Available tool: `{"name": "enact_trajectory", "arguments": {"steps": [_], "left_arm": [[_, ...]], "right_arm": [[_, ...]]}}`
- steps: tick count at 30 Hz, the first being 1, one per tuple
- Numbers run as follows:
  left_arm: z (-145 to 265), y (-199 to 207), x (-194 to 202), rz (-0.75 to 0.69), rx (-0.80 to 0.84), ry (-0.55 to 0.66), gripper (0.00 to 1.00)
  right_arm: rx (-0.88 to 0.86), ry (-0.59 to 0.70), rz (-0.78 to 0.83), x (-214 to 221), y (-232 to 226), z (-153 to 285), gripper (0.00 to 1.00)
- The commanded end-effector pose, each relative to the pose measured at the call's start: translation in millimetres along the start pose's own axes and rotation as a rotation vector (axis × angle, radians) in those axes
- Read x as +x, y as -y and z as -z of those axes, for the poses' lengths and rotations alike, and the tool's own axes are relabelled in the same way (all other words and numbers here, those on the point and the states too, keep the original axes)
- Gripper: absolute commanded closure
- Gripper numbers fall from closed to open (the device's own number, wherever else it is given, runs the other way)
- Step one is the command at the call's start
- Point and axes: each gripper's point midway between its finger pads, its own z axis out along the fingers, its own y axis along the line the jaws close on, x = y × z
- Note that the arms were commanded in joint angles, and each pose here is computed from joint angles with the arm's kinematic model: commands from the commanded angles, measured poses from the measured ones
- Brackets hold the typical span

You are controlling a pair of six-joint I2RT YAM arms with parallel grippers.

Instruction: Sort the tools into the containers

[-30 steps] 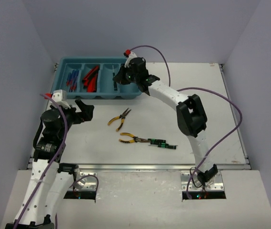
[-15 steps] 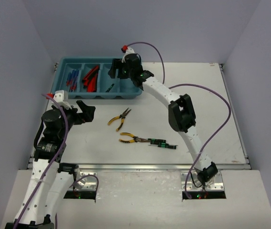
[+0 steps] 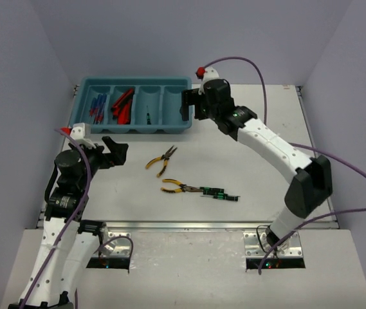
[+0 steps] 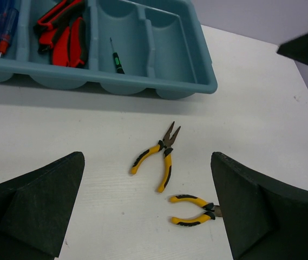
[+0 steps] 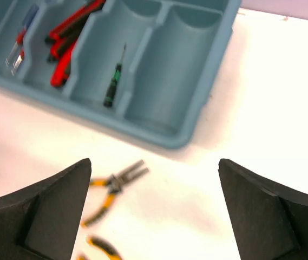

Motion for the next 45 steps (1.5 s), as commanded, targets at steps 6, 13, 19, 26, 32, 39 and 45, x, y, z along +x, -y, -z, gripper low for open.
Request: {"name": "enact_trajectory", "arguments": {"steps": [6,13,19,26,32,39,45], "left_arm": [[-1.4,8.6,-4.3,-0.014,0.042,0.014,0.0],[-4.0,10.7,-0.4,-0.013,0.057,-0.003,0.0],[-3.0,12.3,0.2,-0.016,0.064,0.001,0.0],[-3.4,12.7,-0.1,-0.018,0.064,0.001,0.0],[-3.0,13.4,-0.2,-0.019,0.067,0.002,0.0],[-2.7,14.7,0.1,-0.022,0.073,0.001,0.0],[-2.5,15.3,0.2,-0.022,0.075,0.001,0.0]], "right_arm": [[-0.153,-0.479,0.42,186.8,21.7,84.3,0.19],[-0.085,-0.659,0.606,247.4,43.2,105.6,0.49],[-0.093,-0.726,0.651,271.6,49.6,96.1,0.57],[-0.117,-0.761,0.665,284.1,46.7,83.1,0.6],[-0.107,-0.797,0.681,293.0,50.1,75.7,0.65],[-0.104,-0.837,0.686,303.4,55.7,68.1,0.67],[-0.129,-0.853,0.668,309.7,57.5,61.8,0.73]]}}
